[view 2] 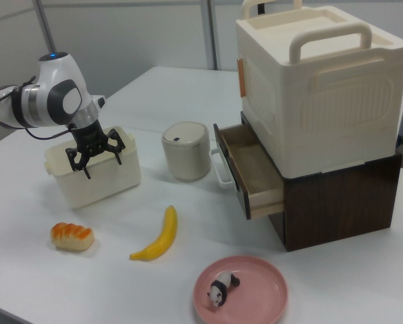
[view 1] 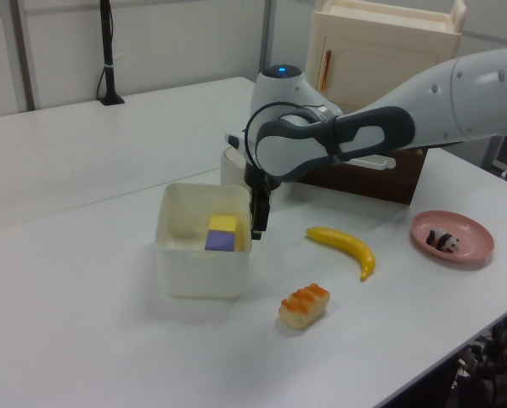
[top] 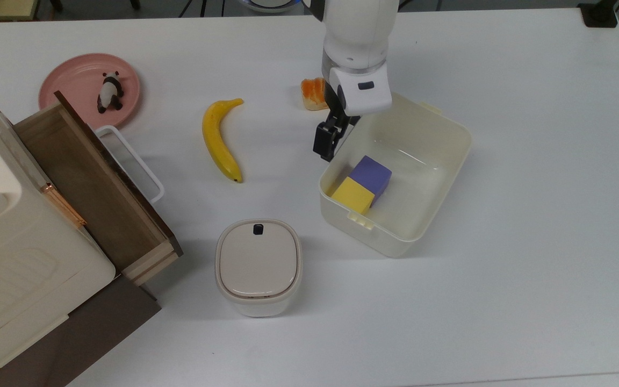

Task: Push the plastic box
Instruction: 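Push the cream plastic box across the table away from the banana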

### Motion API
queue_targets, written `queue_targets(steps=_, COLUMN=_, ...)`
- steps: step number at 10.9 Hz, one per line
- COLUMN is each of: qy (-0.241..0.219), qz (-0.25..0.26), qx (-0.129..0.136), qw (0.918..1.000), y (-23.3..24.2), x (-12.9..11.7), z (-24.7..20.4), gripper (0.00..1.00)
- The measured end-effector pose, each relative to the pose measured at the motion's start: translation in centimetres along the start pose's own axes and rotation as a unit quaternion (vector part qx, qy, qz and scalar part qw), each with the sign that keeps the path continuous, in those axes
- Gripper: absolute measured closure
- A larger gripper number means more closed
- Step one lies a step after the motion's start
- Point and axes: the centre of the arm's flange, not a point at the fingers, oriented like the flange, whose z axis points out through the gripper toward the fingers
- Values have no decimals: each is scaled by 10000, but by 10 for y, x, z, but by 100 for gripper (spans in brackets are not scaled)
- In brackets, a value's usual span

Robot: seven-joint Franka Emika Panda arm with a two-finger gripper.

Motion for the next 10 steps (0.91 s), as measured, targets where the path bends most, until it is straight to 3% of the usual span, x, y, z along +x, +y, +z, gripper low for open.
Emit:
queue_targets(steps=4, qy=158, qz=-88, qx=-109, qw=9998, y=1, x=20, z=-9, gripper=0)
queue_targets(steps=6, qy=452, qz=-148, qx=-322, qw=9983, y=1, x=33, z=-18, gripper=0)
queue_targets(steps=10, qy=608, qz=-218, qx=-380, qw=9972, y=2, x=50, z=-19, gripper=0)
